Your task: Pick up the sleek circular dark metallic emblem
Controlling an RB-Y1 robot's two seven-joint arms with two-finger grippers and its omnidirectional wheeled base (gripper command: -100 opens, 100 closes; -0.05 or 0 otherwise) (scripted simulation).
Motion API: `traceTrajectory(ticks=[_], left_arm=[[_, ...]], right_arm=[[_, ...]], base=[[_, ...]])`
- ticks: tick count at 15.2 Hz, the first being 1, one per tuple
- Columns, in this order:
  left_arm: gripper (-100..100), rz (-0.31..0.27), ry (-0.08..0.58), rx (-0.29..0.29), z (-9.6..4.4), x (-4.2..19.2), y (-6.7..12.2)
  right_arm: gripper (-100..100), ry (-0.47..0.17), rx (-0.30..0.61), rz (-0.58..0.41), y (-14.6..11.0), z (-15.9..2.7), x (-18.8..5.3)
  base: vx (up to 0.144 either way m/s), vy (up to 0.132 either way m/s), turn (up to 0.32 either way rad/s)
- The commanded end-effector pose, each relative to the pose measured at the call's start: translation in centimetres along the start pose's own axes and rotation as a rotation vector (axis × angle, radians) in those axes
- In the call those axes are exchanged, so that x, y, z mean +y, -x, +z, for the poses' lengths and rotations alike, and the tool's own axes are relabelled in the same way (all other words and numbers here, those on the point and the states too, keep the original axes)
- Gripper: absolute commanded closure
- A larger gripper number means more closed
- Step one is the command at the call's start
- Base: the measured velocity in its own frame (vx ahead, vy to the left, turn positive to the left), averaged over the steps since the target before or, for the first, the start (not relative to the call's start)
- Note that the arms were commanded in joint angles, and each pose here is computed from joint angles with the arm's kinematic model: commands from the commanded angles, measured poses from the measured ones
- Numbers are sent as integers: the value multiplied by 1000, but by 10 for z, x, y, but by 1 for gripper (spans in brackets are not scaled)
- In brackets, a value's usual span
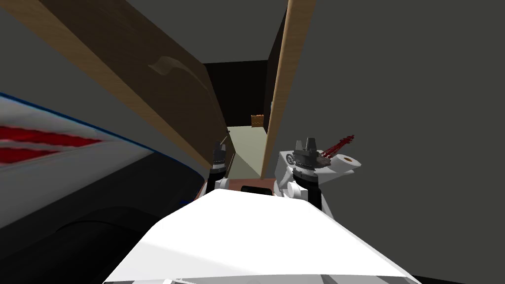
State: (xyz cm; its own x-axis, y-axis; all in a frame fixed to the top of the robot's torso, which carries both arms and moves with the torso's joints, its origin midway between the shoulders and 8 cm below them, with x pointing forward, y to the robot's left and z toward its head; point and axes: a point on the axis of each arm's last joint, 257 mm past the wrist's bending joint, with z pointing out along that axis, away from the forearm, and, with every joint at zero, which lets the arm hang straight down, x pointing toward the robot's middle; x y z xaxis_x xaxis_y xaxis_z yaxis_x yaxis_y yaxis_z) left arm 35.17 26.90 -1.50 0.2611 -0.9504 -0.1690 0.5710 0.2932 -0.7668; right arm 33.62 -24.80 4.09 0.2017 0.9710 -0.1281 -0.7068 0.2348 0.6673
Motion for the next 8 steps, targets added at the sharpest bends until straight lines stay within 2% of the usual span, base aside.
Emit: traceTrajectory(ticks=[1, 5, 8], left_arm=[[0, 0, 0, 0, 0, 0, 0], [0, 0, 0, 0, 0, 0, 0], [0, 0, 0, 0, 0, 0, 0]], right_arm=[[-100, -7, 37, -19, -7, -1, -4], [-100, -36, 133, -83, -26, -5, -20], [-100, -64, 208, -143, -41, -9, -37]], base=[[-9, 7, -33], [-48, 18, -73], [-80, 29, -97]])
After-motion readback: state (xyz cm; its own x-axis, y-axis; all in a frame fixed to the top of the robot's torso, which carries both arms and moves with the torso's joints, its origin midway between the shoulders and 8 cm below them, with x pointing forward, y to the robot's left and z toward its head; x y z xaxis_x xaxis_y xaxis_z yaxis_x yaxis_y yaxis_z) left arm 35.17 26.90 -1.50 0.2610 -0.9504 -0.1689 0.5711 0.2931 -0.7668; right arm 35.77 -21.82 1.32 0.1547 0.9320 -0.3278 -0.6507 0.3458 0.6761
